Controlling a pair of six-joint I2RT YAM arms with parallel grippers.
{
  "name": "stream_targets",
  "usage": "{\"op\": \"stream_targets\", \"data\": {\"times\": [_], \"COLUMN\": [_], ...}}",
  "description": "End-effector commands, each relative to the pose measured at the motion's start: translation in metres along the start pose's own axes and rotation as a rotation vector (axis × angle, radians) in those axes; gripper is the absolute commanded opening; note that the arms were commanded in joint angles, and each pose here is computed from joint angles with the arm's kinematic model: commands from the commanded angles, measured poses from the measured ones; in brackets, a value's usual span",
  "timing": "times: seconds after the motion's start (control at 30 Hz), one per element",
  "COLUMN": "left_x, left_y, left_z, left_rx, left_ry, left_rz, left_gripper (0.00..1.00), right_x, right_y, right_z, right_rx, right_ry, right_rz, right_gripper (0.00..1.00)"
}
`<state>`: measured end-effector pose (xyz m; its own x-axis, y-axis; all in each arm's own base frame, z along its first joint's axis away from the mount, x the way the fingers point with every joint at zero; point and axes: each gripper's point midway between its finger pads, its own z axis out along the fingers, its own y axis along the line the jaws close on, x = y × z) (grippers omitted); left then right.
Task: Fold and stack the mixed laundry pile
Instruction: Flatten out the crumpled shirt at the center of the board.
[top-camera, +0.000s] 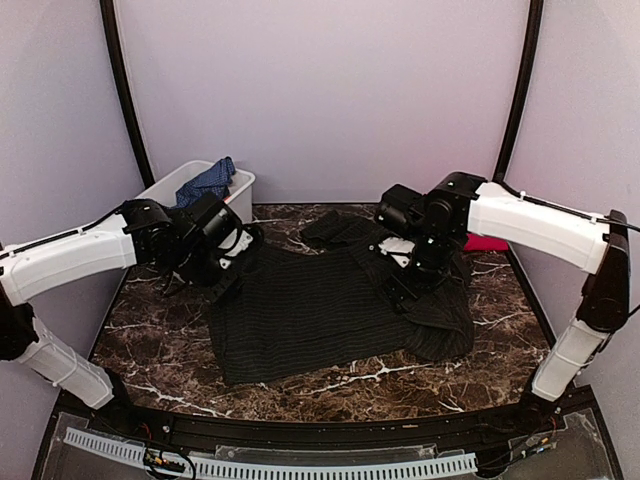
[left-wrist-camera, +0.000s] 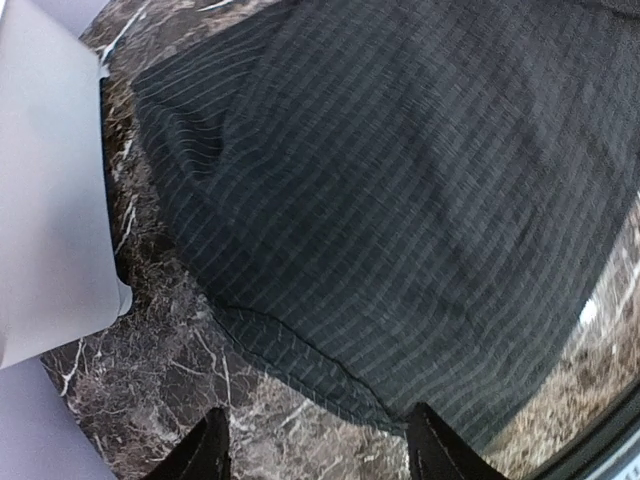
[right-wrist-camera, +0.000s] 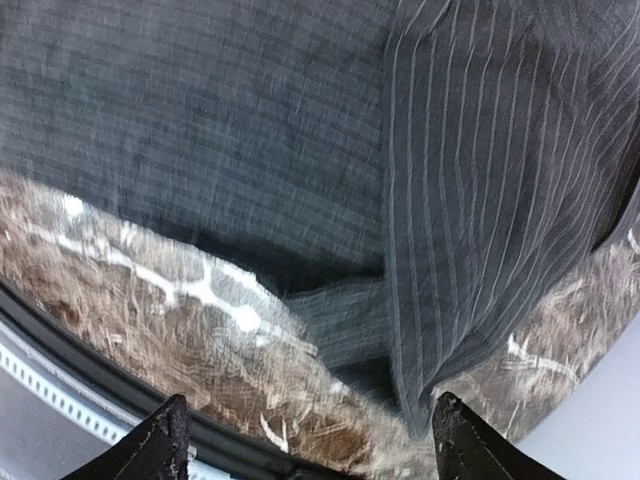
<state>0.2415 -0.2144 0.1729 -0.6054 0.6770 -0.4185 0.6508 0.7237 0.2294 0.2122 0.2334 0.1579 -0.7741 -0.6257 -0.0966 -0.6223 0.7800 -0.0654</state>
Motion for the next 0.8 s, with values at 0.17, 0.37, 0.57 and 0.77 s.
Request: {"op": "stream_targets", "data": {"times": [0.17,0.37,0.57,0.77], "left_x": [-0.058,-0.048,-0.011,0.046], "left_y": [0.02,-0.001,-0.015,-0.02], "left_z": [0.065,0.113,0.138,0.134], "left_rx": [0.145,0.214,0.232,0.205], "left_ry": [-0.041,0.039,0.164,0.329], "left_rz": [-0.339,-0.334,-0.345,-0.347], "left_gripper": [0.57,0.55,0.52,0.48], "right_x": [-0.109,-0.114,-0.071,-0.005], "right_y": [-0.064,-0.082,-0.045,0.019], "right_z": [0.049,0.115,0.153,0.154], "right_rx": [-0.002,-0.06,-0.195,-0.274], "right_ry": [-0.194,-0.092,0.037,0.195], "right_rz": [0.115,0.136,0.134,0.075], "right_gripper": [0.74,0.68,0.57,0.55]}}
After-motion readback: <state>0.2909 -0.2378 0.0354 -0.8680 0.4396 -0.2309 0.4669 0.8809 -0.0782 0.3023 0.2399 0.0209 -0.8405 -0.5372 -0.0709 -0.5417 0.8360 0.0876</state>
